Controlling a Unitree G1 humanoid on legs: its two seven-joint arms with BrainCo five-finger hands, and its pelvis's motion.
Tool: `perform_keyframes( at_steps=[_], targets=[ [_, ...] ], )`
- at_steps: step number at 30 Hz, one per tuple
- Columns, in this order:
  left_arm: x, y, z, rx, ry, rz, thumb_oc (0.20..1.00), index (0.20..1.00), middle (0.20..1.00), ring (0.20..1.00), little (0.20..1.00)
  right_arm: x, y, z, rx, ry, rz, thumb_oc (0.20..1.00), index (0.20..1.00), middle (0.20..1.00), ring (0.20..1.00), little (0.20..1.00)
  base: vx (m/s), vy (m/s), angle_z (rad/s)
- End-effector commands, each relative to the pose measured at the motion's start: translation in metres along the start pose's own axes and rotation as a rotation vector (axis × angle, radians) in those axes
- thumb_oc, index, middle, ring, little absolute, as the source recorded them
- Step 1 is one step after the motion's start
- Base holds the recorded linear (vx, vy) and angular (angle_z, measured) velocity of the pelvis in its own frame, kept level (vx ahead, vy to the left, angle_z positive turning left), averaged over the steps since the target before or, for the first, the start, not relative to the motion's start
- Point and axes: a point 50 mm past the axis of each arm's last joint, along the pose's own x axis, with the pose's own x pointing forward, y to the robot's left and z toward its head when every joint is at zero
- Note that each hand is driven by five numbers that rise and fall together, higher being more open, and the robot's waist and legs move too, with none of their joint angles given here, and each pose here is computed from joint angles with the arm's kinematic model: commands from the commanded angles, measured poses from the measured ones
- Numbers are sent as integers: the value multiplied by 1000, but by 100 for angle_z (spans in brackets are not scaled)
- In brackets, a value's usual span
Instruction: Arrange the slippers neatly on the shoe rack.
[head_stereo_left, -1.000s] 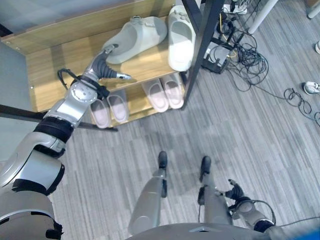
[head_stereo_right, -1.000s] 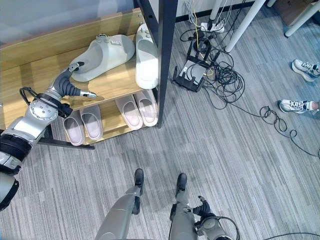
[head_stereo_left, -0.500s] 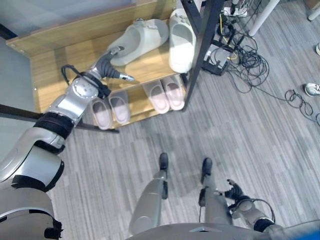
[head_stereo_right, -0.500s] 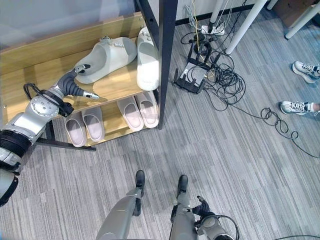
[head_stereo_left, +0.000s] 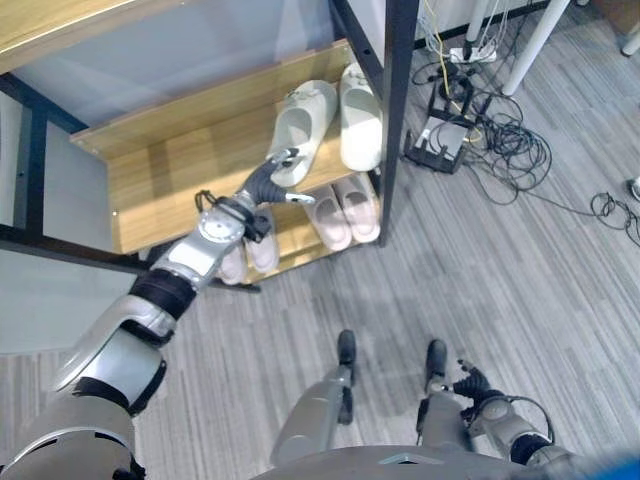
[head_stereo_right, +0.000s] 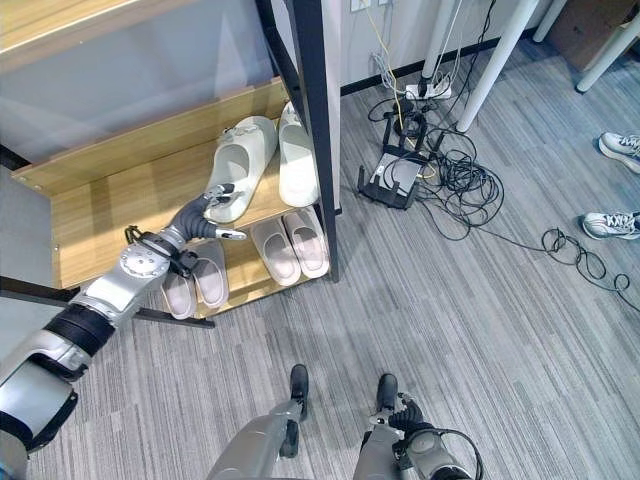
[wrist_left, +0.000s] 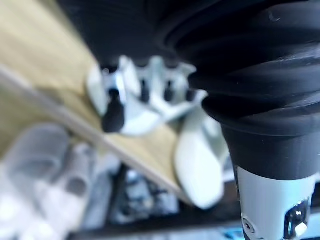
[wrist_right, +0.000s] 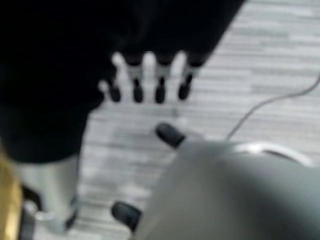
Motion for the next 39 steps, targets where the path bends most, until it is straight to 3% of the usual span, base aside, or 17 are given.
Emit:
perform_keyframes(
  at_steps=[1,7,14,24,39],
  targets=[
    [6,15,32,-109,-153,89,1000,1000,1000,1000,1000,-2,-3,-7,-24,12,-8,1000,1000,1000,1000,1000,28,-48,-8],
    [14,-3,33,-217,-178,127,1000,1000,1000,1000,1000,-4,-1,-13,-24,27,-10,1000,1000,1000,1000,1000,27,-21,-4],
    [8,34,49,-254,-267,319,1000,1000,1000,1000,1000,-7,-3,-24,0,43,-17,1000,1000,1000,1000,1000,7,-35,-1],
    [-11,56,46,-226,-296,369,1000,1000,1000,1000,1000,-9,0,-31,11,64,8,1000,1000,1000,1000,1000,21,-30,7],
    [-96,20,-49,-161,-27,277,1000,1000,1000,1000,1000,-12,-31,-47,57,108,-127,1000,1000,1000,1000,1000,39,-31,8]
  ],
)
